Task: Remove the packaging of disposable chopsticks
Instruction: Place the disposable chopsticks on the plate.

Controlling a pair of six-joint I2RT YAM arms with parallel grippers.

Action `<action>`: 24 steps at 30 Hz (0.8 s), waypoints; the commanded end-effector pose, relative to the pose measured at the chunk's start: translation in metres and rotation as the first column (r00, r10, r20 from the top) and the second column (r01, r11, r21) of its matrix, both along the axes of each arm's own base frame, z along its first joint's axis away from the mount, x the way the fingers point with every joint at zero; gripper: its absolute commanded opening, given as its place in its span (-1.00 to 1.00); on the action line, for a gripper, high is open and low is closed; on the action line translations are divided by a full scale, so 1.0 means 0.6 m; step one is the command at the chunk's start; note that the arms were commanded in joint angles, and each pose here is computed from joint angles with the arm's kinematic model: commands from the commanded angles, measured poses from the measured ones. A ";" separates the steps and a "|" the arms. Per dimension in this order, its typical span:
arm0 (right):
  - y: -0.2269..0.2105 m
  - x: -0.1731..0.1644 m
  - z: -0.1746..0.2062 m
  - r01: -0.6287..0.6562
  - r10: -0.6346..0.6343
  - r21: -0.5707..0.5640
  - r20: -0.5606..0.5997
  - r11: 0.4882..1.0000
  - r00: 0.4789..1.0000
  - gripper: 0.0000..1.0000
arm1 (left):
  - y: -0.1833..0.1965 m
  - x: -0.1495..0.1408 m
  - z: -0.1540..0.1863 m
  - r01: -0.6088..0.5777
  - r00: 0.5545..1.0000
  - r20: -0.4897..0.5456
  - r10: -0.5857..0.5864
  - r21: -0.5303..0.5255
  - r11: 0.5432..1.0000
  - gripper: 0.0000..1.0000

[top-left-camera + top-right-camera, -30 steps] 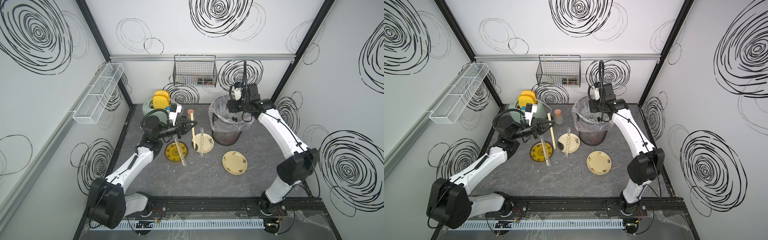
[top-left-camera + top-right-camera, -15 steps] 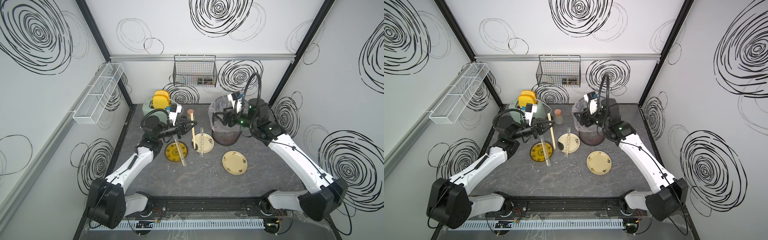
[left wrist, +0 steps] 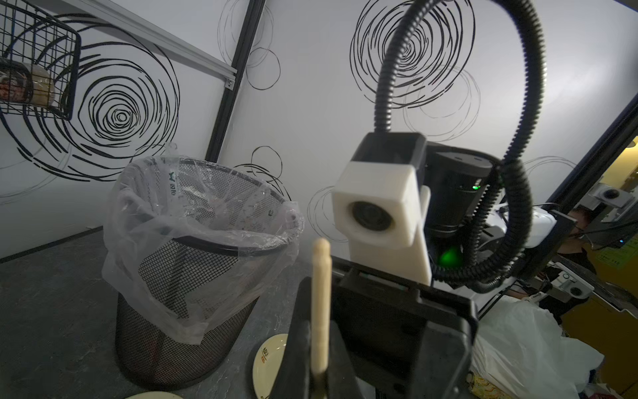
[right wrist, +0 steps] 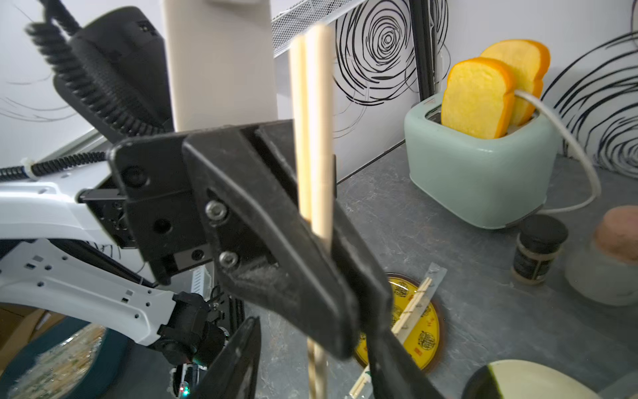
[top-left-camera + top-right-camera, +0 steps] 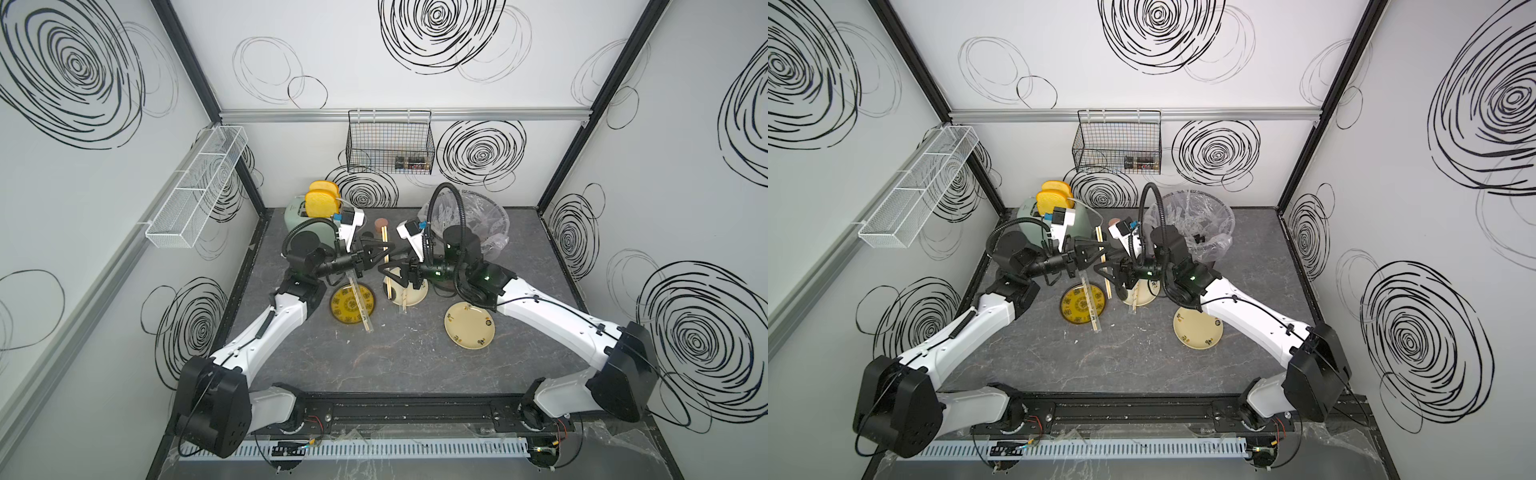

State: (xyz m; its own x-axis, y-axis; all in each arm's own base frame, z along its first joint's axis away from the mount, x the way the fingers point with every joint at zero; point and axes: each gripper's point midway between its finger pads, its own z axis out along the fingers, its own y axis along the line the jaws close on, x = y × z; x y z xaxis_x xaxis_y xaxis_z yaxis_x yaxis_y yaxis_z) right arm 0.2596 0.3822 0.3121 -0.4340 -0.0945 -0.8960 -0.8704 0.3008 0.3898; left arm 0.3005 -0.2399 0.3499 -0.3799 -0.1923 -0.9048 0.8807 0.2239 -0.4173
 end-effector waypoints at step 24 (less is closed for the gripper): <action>-0.016 0.011 -0.009 0.052 -0.051 0.015 -0.054 0.999 0.997 -1.00 | -0.002 -0.006 0.039 -0.018 0.996 0.092 0.019 -0.007 1.000 -0.26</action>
